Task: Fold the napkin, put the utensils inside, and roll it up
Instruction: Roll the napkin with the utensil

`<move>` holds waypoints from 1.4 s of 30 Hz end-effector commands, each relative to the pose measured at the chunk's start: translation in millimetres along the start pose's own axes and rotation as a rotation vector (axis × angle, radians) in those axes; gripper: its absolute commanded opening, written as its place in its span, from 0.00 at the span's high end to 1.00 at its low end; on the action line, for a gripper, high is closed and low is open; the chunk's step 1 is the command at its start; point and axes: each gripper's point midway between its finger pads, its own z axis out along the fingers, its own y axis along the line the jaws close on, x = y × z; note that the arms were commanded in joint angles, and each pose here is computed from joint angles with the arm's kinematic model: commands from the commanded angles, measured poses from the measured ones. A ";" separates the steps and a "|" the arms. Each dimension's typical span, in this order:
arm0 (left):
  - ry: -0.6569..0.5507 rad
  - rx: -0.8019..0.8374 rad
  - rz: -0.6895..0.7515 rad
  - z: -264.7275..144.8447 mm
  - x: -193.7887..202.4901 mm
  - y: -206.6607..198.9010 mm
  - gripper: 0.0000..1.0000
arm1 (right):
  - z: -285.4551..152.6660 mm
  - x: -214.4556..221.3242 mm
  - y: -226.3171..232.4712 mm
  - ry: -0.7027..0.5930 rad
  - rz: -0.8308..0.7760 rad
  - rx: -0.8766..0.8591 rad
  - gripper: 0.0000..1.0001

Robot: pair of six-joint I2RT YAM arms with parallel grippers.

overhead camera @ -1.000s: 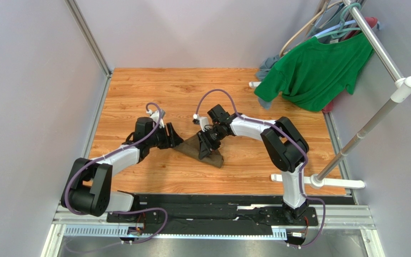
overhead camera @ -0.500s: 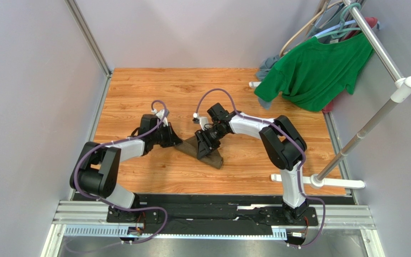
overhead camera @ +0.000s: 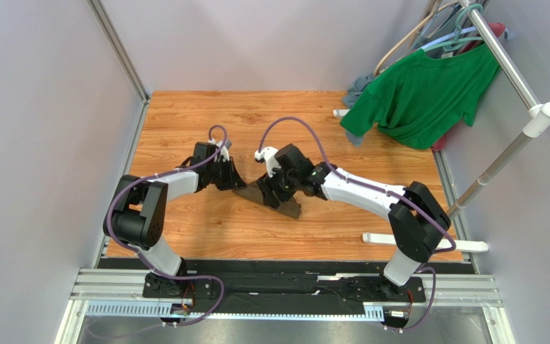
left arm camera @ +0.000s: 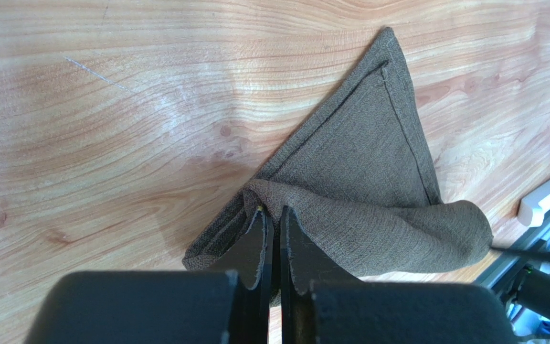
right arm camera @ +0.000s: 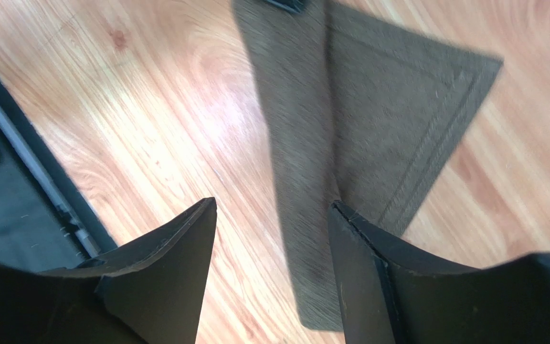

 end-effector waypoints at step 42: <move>-0.095 0.036 0.007 -22.5 -32.6 -21.6 0.37 | 70.5 77.4 -26.7 0.229 -0.158 0.150 0.76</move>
